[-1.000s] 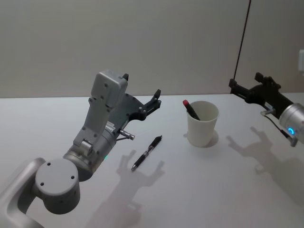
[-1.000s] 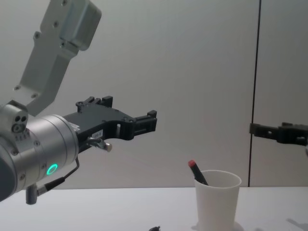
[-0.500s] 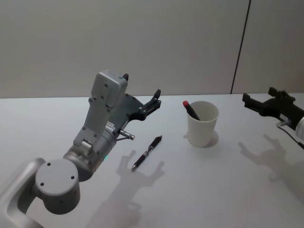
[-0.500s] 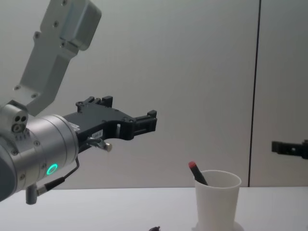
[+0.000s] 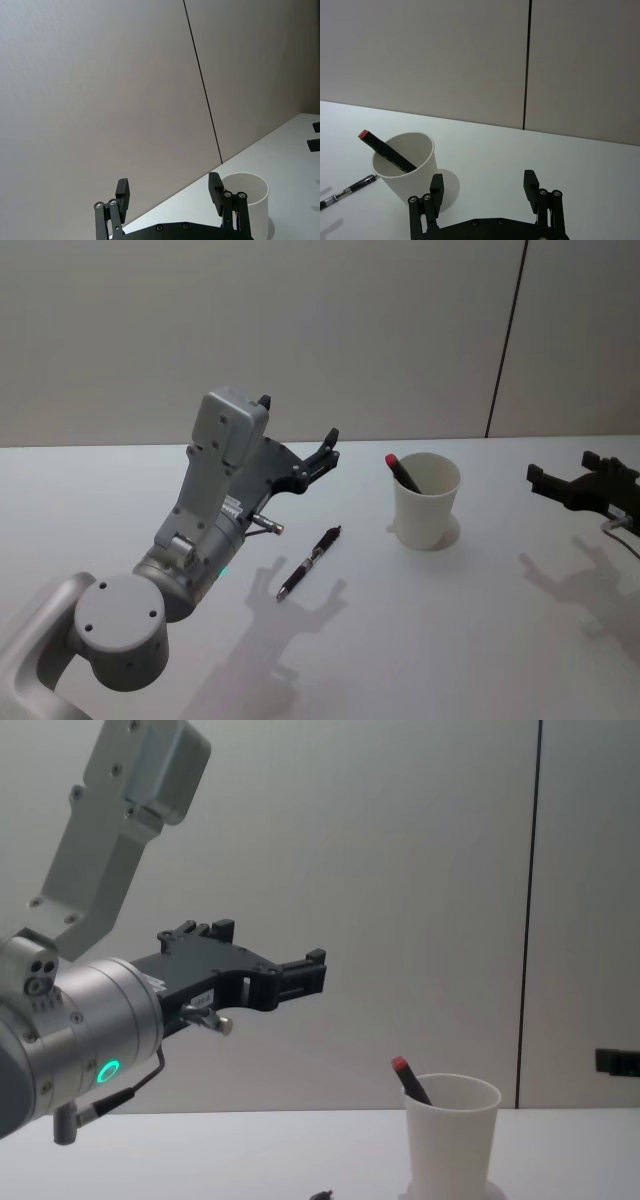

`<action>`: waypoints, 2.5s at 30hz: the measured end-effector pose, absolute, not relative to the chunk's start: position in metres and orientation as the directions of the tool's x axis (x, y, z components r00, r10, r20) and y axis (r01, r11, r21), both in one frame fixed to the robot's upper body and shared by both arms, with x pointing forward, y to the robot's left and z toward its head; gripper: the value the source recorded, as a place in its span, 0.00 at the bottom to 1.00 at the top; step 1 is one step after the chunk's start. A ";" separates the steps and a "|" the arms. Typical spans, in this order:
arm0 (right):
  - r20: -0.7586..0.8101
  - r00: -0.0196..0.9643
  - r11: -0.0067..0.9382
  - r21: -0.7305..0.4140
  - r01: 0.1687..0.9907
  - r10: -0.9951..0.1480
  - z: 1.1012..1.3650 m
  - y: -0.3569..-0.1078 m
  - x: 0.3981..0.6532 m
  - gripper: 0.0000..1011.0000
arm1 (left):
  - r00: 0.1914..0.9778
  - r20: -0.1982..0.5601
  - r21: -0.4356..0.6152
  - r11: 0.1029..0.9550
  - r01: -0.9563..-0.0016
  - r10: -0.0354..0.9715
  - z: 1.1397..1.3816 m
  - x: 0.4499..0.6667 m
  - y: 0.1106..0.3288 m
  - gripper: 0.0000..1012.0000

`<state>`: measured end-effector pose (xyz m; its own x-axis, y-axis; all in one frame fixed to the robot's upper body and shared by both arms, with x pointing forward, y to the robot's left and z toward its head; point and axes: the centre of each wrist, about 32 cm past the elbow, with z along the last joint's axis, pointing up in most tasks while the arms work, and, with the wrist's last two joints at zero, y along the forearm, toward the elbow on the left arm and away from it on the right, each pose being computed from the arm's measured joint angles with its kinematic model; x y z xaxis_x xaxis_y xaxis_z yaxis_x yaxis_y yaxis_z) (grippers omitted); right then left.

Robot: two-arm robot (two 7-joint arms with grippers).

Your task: Place the pen into the pen holder.

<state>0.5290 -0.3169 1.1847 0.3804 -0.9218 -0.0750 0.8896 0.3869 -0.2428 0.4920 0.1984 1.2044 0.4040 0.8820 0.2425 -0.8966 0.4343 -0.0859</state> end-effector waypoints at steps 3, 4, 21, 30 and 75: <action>-0.075 0.379 0.385 -0.250 0.888 -0.923 1.185 -0.318 0.527 0.99 | 0.404 0.242 -0.086 0.434 -0.897 0.882 1.204 0.492 0.198 0.99; -0.075 0.378 0.384 -0.252 0.888 -0.923 1.185 -0.318 0.527 0.99 | 0.404 0.243 -0.086 0.434 -0.897 0.882 1.204 0.492 0.198 0.99; -0.075 0.373 0.379 -0.272 0.884 -0.925 1.184 -0.322 0.522 0.99 | 0.413 0.218 -0.045 0.432 -0.901 0.884 1.205 0.491 0.199 0.99; -0.075 0.373 0.378 -0.275 0.884 -0.925 1.184 -0.322 0.521 0.99 | 0.421 0.168 0.030 0.422 -0.906 0.891 1.207 0.490 0.202 0.99; -0.075 0.372 0.378 -0.278 0.883 -0.925 1.184 -0.323 0.521 0.99 | 0.497 0.025 0.465 0.430 -0.774 0.868 1.179 0.524 0.222 0.99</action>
